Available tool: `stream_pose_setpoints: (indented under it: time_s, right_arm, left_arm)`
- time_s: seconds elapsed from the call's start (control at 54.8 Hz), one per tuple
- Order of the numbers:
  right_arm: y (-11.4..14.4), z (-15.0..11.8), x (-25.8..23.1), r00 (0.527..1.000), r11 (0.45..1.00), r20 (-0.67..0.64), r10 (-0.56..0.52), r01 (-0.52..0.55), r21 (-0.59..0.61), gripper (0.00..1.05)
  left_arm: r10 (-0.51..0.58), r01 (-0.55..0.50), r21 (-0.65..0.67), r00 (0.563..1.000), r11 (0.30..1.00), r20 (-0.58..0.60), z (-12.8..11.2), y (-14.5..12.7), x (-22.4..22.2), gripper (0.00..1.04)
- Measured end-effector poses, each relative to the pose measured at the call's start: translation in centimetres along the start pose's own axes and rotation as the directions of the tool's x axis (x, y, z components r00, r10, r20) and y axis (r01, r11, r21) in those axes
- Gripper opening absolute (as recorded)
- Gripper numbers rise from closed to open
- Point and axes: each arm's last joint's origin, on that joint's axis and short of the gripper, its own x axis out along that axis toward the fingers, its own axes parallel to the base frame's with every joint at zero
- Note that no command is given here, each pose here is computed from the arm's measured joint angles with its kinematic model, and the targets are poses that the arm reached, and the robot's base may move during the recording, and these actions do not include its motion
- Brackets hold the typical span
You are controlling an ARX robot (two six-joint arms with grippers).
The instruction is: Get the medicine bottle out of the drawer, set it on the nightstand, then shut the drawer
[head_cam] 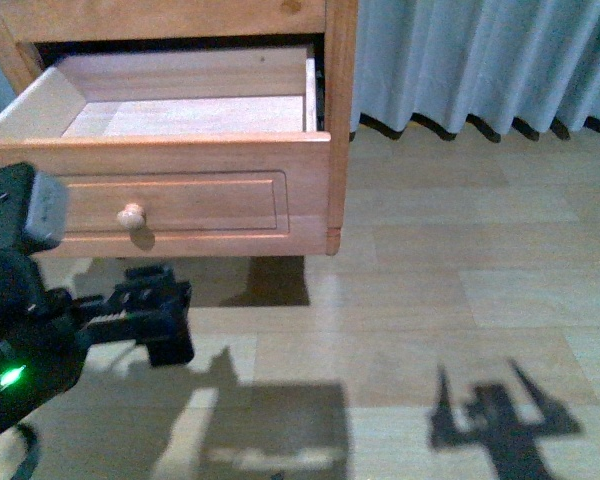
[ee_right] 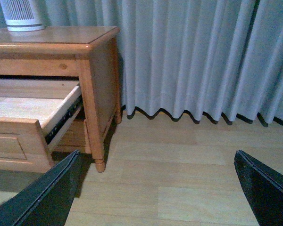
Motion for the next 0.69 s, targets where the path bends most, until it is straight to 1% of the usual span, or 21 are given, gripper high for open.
stream_pose_setpoints:
  time_s: [0.091, 0.128, 0.201, 0.237, 0.274, 0.292, 0.31, 0.347, 0.401, 0.438, 0.456, 0.529, 0.566, 0.675, 0.693]
  right_arm:
    - [0.0, 0.0, 0.0, 1.0, 1.0, 0.0, 0.0, 0.0, 0.0, 0.98]
    - [0.0, 0.0, 0.0, 1.0, 1.0, 0.0, 0.0, 0.0, 0.0, 0.98]
    - [0.0, 0.0, 0.0, 1.0, 1.0, 0.0, 0.0, 0.0, 0.0, 0.98]
    - [0.0, 0.0, 0.0, 1.0, 1.0, 0.0, 0.0, 0.0, 0.0, 0.98]
    - [0.0, 0.0, 0.0, 1.0, 1.0, 0.0, 0.0, 0.0, 0.0, 0.98]
    - [0.0, 0.0, 0.0, 1.0, 1.0, 0.0, 0.0, 0.0, 0.0, 0.98]
    - [0.0, 0.0, 0.0, 1.0, 1.0, 0.0, 0.0, 0.0, 0.0, 0.98]
    - [0.0, 0.0, 0.0, 1.0, 1.0, 0.0, 0.0, 0.0, 0.0, 0.98]
    - [0.0, 0.0, 0.0, 1.0, 1.0, 0.0, 0.0, 0.0, 0.0, 0.98]
    - [0.0, 0.0, 0.0, 1.0, 1.0, 0.0, 0.0, 0.0, 0.0, 0.98]
    - [0.0, 0.0, 0.0, 1.0, 1.0, 0.0, 0.001, -0.001, 0.0, 0.98]
    - [0.0, 0.0, 0.0, 1.0, 1.0, 0.0, -0.001, 0.001, 0.0, 0.98]
    - [0.0, 0.0, 0.0, 1.0, 1.0, 0.0, -0.001, 0.001, 0.0, 0.98]
    - [0.0, 0.0, 0.0, 1.0, 1.0, 0.0, -0.004, 0.004, 0.0, 0.98]
    - [0.0, 0.0, 0.0, 1.0, 1.0, 0.0, -0.004, 0.004, 0.0, 0.98]
  left_arm:
    - [-0.016, 0.016, -0.026, 1.0, 1.0, -0.002, 0.8, 0.5, -2.7, 0.98]
    - [-0.031, 0.031, -0.048, 0.999, 0.998, 0.013, 1.6, 0.7, -4.1, 0.98]
    - [-0.055, 0.06, -0.08, 0.997, 0.995, 0.06, 3.3, 0.9, -6.6, 0.98]
    - [-0.029, 0.036, -0.059, 0.992, 0.998, 0.125, 3.8, 0.9, -7.6, 0.96]
    - [0.036, -0.037, -0.003, 0.951, 0.999, 0.308, 4.3, 1.1, -9.1, 0.89]
    - [0.047, -0.054, 0.01, 0.935, 0.998, 0.351, 4.3, 1.2, -9.6, 0.88]
    - [0.063, -0.088, 0.042, 0.906, 0.995, 0.418, 4.3, 1.4, -10.4, 0.84]
    - [0.09, -0.146, 0.078, 0.869, 0.986, 0.486, 3.9, 2.2, -11.8, 0.77]
    - [0.137, -0.224, 0.096, 0.828, 0.97, 0.543, 3.1, 2.8, -13.4, 0.66]
    - [0.135, -0.239, 0.116, 0.816, 0.964, 0.562, 2.9, 2.8, -13.9, 0.59]
    - [0.133, -0.239, 0.119, 0.816, 0.964, 0.563, 2.9, 2.8, -13.9, 0.58]
    - [0.122, -0.25, 0.147, 0.807, 0.957, 0.578, 2.8, 2.7, -14.5, 0.43]
    - [0.122, -0.254, 0.152, 0.805, 0.955, 0.581, 2.8, 2.7, -14.6, 0.38]
    - [0.118, -0.26, 0.165, 0.802, 0.952, 0.586, 2.7, 2.5, -15.1, 0.16]
    - [0.117, -0.259, 0.165, 0.802, 0.952, 0.586, 2.7, 2.5, -15.1, 0.15]
